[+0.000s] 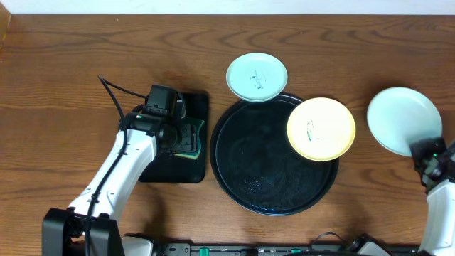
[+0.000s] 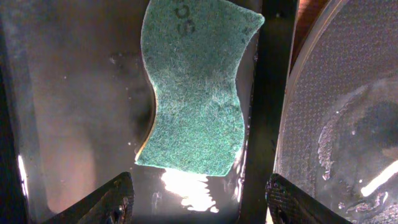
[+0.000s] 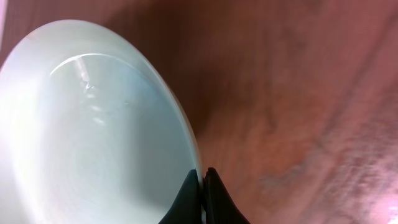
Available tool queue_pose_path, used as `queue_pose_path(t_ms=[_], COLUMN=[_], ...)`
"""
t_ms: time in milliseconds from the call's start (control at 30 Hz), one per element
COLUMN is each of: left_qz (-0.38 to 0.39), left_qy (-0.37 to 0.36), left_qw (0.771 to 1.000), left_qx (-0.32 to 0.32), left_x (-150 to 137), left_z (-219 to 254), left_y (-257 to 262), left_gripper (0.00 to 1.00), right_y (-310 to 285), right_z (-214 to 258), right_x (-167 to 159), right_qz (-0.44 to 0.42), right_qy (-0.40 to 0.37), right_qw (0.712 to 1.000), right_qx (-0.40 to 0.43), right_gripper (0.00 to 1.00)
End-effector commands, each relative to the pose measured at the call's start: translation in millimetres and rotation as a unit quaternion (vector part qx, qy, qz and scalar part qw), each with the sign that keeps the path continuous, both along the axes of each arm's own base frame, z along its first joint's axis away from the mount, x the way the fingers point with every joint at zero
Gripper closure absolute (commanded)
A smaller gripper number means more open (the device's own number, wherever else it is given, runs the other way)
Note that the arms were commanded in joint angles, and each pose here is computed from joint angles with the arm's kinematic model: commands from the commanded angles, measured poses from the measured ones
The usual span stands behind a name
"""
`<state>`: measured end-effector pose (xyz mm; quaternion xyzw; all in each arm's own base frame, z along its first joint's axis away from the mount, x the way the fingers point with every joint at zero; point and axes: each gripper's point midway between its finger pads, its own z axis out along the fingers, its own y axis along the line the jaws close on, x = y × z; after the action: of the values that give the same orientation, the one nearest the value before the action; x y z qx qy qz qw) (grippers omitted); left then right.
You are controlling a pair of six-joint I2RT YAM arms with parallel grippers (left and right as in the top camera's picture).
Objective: Clean dirty plates on tray and stack at the side
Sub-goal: 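Grip the yellow plate rim and slide it onto the round tray center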
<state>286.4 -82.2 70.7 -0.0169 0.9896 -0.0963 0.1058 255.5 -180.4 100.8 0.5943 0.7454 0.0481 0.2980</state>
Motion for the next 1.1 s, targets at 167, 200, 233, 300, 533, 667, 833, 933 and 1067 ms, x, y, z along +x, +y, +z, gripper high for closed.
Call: queue_pose_path(t_ms=[167, 200, 233, 300, 533, 667, 833, 933, 1067], left_qz=[0.001, 0.001, 0.001, 0.001, 0.001, 0.001, 0.001, 0.001, 0.001], left_qy=[0.003, 0.003, 0.003, 0.003, 0.003, 0.003, 0.003, 0.003, 0.003], left_qw=[1.0, 1.0, 1.0, 1.0, 1.0, 1.0, 1.0, 1.0, 1.0], left_qx=[0.0, 0.0, 0.0, 0.0, 0.0, 0.0, 0.0, 0.0, 0.0], left_x=[-1.8, -1.8, -1.8, -1.7, -1.9, -1.9, -1.8, -1.8, -1.9], left_z=[-1.2, -1.2, -1.2, -1.2, -1.3, -1.3, -1.2, -1.2, -1.3], left_y=[1.6, 1.6, 1.6, 1.6, 1.7, 1.7, 1.6, 1.6, 1.7], left_gripper=[0.31, 0.31, 0.31, 0.31, 0.31, 0.31, 0.31, 0.31, 0.31], right_y=[-22.2, -23.9, -24.8, -23.3, -4.3, 6.5, 46.6, 85.3, 119.2], right_z=[-41.7, -46.4, -49.7, -54.0, -69.1, -67.0, -46.8, -24.7, -22.1], right_x=[-29.1, -30.9, -28.9, -21.8, -7.0, 4.1, 47.7, 76.8, 89.6], right_qz=[-0.064, -0.064, -0.053, -0.023, 0.077, 0.11, 0.26, 0.371, 0.458], right_qy=[0.045, 0.056, 0.059, 0.059, 0.078, 0.066, -0.028, -0.104, -0.107], right_qw=[0.996, 0.995, 0.996, 0.997, 0.993, 0.991, 0.965, 0.923, 0.882], right_qx=[0.044, 0.043, 0.039, 0.035, 0.031, 0.03, 0.026, 0.012, -0.032], right_gripper=[0.99, 0.99, 0.99, 0.99, 0.83, 0.7, 0.55, 0.53, 0.54])
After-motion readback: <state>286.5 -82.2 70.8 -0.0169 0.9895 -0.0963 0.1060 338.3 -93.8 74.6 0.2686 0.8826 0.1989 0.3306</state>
